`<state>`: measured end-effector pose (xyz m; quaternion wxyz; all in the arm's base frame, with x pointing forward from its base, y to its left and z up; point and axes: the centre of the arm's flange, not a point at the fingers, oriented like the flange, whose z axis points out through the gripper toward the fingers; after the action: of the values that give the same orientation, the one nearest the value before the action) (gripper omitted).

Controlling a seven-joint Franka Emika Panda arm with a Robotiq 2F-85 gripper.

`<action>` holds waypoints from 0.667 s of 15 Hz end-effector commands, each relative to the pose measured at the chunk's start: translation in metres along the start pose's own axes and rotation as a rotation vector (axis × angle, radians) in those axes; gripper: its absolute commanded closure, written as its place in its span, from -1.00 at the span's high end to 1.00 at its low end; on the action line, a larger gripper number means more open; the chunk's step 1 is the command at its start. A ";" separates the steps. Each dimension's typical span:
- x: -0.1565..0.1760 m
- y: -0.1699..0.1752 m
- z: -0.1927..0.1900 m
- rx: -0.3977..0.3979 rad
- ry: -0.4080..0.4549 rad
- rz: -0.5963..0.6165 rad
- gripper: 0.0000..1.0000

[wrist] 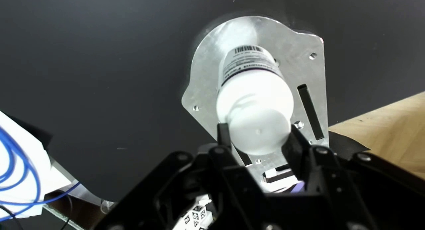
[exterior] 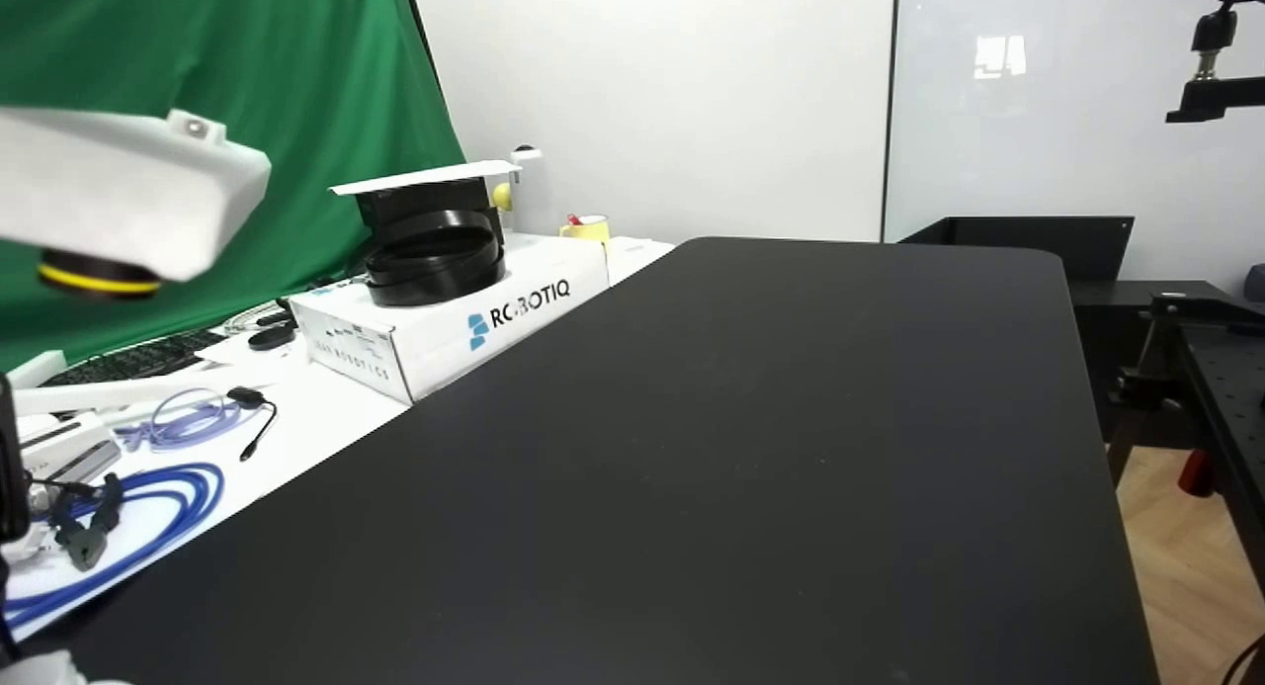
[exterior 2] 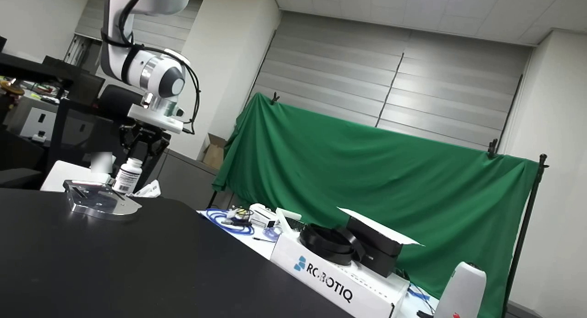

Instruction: Place the bottle on the silver object then on the back edge of the table

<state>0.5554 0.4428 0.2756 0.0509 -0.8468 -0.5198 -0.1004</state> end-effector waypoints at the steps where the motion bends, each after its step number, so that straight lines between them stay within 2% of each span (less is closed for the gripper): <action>1: 0.021 0.005 0.006 0.016 0.033 -0.010 -0.64; 10: 0.032 0.003 0.014 0.035 0.084 -0.017 -0.64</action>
<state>0.5647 0.4668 0.2657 0.0771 -0.8356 -0.5308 -0.1183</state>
